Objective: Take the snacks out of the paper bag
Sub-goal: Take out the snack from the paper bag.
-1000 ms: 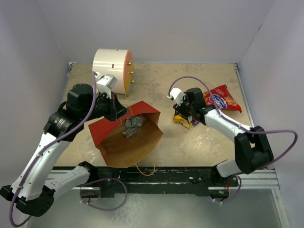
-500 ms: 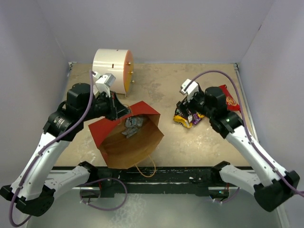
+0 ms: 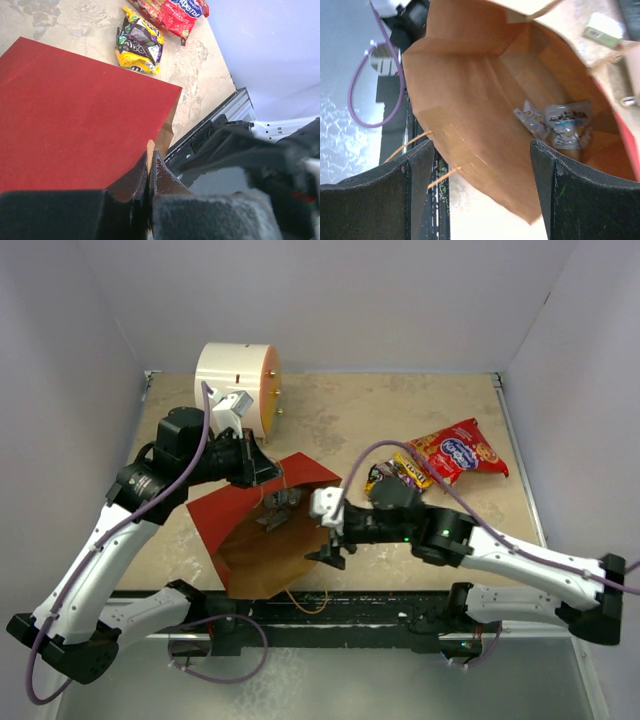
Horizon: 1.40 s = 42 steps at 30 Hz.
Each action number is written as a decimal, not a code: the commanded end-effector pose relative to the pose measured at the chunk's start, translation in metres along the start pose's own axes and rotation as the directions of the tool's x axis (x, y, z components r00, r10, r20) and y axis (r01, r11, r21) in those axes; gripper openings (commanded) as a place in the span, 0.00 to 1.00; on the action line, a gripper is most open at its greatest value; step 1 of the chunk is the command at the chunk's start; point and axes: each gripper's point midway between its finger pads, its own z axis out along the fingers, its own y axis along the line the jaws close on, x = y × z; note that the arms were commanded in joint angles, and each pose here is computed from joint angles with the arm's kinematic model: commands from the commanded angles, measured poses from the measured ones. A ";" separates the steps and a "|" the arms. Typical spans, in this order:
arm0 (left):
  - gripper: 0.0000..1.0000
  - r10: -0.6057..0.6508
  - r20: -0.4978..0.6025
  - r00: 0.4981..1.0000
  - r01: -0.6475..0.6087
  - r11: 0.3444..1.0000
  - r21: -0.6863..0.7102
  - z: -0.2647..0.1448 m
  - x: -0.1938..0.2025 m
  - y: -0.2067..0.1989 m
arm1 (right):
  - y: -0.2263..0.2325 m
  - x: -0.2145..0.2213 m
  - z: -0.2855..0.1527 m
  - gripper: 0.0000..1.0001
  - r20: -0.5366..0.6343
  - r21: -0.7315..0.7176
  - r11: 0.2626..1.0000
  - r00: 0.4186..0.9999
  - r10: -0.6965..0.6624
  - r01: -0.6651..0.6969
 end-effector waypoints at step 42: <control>0.00 0.131 0.015 0.991 -0.132 0.987 0.088 -0.009 -0.023 -0.028 | -0.094 0.150 0.187 0.15 -0.445 -0.131 0.731 0.619 -0.647 0.669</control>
